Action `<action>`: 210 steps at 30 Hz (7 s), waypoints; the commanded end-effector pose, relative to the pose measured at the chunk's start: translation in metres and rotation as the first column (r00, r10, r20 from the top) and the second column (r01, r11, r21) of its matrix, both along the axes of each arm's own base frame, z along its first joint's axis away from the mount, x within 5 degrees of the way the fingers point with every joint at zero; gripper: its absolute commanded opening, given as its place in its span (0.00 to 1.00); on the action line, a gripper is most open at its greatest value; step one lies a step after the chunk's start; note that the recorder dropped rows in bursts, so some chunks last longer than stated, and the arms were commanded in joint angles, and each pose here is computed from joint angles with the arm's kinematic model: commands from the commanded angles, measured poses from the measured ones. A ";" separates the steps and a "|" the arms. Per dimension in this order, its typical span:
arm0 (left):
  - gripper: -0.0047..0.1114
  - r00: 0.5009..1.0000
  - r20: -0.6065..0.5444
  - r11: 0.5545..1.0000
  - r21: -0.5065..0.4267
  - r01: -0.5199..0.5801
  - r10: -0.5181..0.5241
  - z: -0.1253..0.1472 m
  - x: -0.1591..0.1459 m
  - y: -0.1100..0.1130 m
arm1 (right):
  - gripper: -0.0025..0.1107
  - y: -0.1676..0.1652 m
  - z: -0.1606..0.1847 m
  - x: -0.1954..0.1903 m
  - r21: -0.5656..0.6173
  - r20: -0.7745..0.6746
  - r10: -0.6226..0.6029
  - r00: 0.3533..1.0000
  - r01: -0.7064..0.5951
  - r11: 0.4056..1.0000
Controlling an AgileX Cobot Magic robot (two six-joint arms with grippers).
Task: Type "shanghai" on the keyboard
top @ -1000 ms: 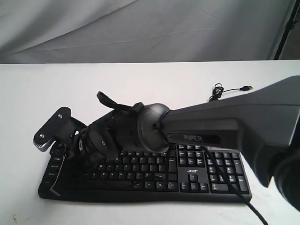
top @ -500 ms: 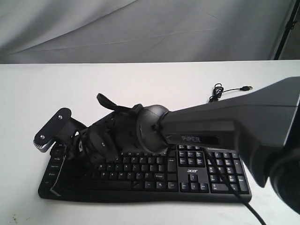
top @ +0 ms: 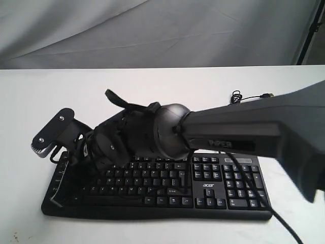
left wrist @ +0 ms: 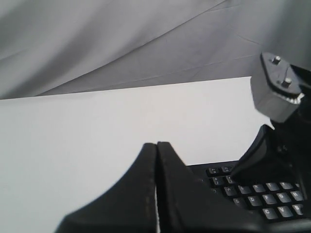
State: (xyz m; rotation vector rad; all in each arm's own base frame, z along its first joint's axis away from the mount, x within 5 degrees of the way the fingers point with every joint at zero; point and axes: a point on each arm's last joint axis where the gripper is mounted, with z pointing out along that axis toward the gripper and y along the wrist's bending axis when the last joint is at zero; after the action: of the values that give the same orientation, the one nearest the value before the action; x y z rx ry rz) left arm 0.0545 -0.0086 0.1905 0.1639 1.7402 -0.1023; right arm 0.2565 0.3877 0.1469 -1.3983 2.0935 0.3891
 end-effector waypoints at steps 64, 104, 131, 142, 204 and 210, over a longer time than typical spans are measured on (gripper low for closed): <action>0.04 1.000 0.004 1.000 -0.003 0.003 -0.003 -0.001 0.000 0.000 | 0.02 -0.029 0.005 -0.009 0.057 0.004 -0.072 0.997 0.072 0.996; 0.04 1.000 0.004 1.000 -0.003 0.003 -0.003 -0.001 0.000 0.000 | 0.02 0.016 -0.034 -0.001 0.039 0.001 -0.018 1.000 0.018 0.999; 0.04 1.000 0.004 1.000 -0.003 0.003 -0.003 -0.001 0.000 0.000 | 0.02 -0.076 -0.015 -0.025 0.010 -0.023 -0.126 0.992 0.127 0.992; 0.04 1.000 0.004 1.000 -0.003 0.003 -0.003 -0.001 0.000 0.000 | 0.02 -0.075 -0.032 -0.025 -0.022 -0.040 -0.128 0.991 0.128 0.992; 0.04 1.000 0.004 1.000 -0.003 0.003 -0.003 -0.001 0.000 0.000 | 0.02 -0.057 -0.012 -0.013 0.079 0.035 -0.117 0.992 0.114 0.990; 0.04 1.000 0.004 1.000 -0.003 0.003 -0.003 -0.001 0.000 0.000 | 0.02 -0.068 -0.017 -0.013 0.032 0.002 -0.129 0.992 0.129 0.991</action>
State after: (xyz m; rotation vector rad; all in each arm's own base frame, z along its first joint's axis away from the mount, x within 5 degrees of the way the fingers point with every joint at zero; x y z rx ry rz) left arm 0.0545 -0.0086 0.1905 0.1639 1.7402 -0.1023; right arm 0.2419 0.3276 0.1304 -1.2346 2.1341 0.3796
